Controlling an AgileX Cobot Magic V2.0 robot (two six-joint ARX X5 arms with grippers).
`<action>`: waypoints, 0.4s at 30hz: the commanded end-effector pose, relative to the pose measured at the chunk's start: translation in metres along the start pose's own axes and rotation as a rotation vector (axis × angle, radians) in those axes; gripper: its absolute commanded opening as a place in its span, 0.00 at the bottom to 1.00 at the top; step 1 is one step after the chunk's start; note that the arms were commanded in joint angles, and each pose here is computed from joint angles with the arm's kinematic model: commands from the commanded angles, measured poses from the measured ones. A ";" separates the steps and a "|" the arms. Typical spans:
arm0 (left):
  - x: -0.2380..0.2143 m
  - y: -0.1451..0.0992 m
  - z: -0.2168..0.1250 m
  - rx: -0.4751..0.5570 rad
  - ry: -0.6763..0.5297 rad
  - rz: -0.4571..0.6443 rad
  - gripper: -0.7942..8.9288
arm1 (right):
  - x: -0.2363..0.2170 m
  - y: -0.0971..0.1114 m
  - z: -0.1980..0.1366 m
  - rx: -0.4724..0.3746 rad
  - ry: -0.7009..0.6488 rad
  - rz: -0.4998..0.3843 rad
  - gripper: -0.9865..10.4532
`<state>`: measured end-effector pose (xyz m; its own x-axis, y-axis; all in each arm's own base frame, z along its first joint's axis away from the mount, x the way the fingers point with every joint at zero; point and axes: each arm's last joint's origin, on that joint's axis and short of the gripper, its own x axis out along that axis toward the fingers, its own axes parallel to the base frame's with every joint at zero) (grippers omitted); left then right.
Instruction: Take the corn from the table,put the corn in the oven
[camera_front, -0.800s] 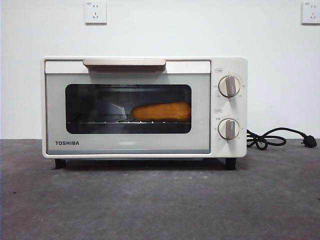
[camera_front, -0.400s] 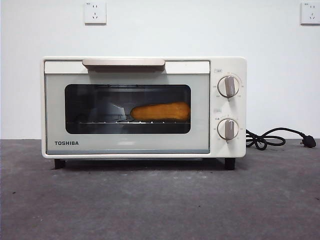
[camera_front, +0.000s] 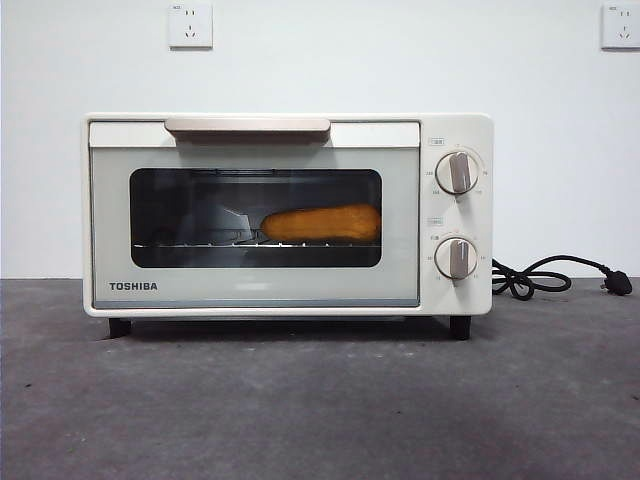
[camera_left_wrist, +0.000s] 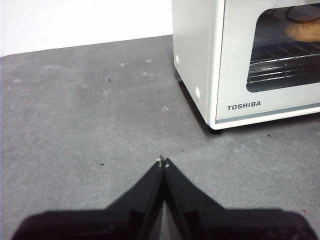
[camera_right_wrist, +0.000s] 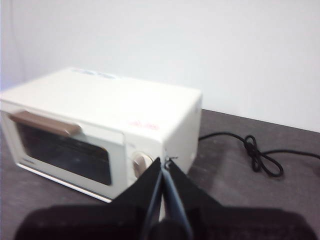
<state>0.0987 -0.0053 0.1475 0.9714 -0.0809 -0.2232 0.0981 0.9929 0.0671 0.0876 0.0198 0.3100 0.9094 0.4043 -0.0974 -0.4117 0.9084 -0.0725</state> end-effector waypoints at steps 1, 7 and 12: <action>0.001 0.000 -0.002 -0.008 0.003 0.002 0.08 | 0.007 -0.002 -0.036 -0.004 -0.005 -0.017 0.09; 0.001 0.000 -0.002 -0.008 0.003 0.002 0.08 | 0.010 -0.006 -0.086 0.005 -0.030 -0.104 0.09; 0.001 0.000 -0.002 -0.008 0.003 0.002 0.08 | 0.010 -0.007 -0.113 0.024 -0.030 -0.146 0.09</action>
<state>0.0987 -0.0053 0.1474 0.9712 -0.0809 -0.2239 0.0981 0.9929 0.0670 0.0927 0.0055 0.2021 0.9600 0.2731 -0.0618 -0.2773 0.9580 -0.0730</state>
